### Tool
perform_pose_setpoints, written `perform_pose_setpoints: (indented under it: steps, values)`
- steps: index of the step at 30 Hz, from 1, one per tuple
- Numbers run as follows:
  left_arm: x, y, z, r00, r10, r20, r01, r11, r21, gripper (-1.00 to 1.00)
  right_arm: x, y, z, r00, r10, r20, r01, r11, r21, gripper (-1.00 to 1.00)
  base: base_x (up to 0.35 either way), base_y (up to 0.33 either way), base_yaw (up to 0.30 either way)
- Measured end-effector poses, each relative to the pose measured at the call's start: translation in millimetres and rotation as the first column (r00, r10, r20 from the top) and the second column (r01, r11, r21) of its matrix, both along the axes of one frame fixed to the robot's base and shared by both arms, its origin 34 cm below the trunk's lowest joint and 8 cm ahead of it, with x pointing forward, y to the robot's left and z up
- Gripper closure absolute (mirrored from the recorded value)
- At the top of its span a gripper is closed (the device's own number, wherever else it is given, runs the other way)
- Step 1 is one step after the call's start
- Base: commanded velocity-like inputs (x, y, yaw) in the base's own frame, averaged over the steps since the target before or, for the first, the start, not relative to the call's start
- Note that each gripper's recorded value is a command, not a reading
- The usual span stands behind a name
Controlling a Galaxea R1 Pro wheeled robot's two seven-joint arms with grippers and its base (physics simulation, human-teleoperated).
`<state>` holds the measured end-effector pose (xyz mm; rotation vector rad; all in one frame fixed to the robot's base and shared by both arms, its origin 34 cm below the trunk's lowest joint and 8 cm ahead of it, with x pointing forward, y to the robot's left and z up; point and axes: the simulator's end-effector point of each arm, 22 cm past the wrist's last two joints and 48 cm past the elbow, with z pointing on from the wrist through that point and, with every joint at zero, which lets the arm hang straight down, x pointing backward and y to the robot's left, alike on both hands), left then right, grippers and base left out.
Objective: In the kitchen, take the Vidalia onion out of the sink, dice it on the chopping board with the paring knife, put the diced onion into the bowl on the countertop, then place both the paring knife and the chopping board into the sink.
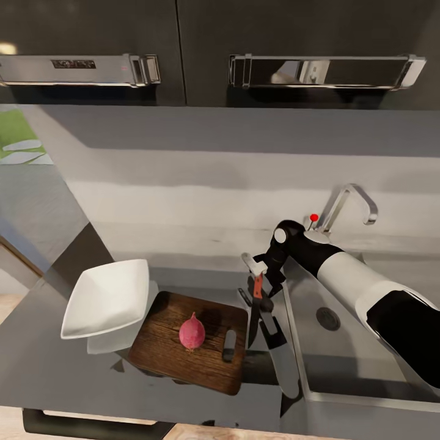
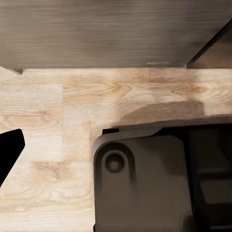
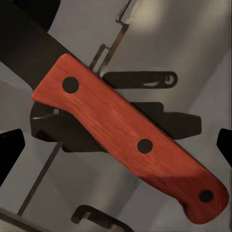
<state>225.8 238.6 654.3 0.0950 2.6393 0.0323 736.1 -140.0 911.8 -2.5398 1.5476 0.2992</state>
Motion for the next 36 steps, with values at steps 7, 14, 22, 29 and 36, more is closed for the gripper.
perform_pose_setpoints:
  steps: [7, 14, 22, 29, 36]
  values:
    - [-1.6, 0.1, -0.5, 1.0, 0.0, -0.005, 0.0, 1.0, 0.0, -1.0, -0.2, -0.5, -2.3, 1.0, -0.001, -0.004, 0.001, 1.0, -0.001, -1.0, 0.015, 0.0, 0.0]
    - [-3.9, 0.2, -1.2, 1.0, 0.0, -0.011, 0.0, 1.0, 0.001, -1.0, -0.7, 0.5, -5.6, 1.0, 0.0, -0.009, 0.0, 1.0, 0.002, -1.0, 0.001, 0.0, 0.0]
    - [-4.1, 0.3, -1.3, 1.0, 0.0, -0.011, 0.0, 1.0, 0.001, -1.0, 4.4, 3.2, -5.8, 1.0, -0.007, 0.014, 0.007, 1.0, 0.015, -1.0, 0.0, 0.0, 0.0]
    - [-4.3, 0.3, -1.3, 1.0, 0.0, -0.012, 0.0, 1.0, 0.001, -1.0, 6.4, 4.7, -6.8, 1.0, -0.012, 0.025, 0.011, 1.0, 0.022, -1.0, 0.0, 0.0, 0.0]
    - [-4.6, 0.4, -1.4, 1.0, 0.0, -0.012, 0.0, 1.0, 0.001, -1.0, 6.3, 4.8, -7.2, 1.0, -0.012, 0.024, 0.011, 1.0, 0.022, -1.0, 0.0, 0.0, 0.0]
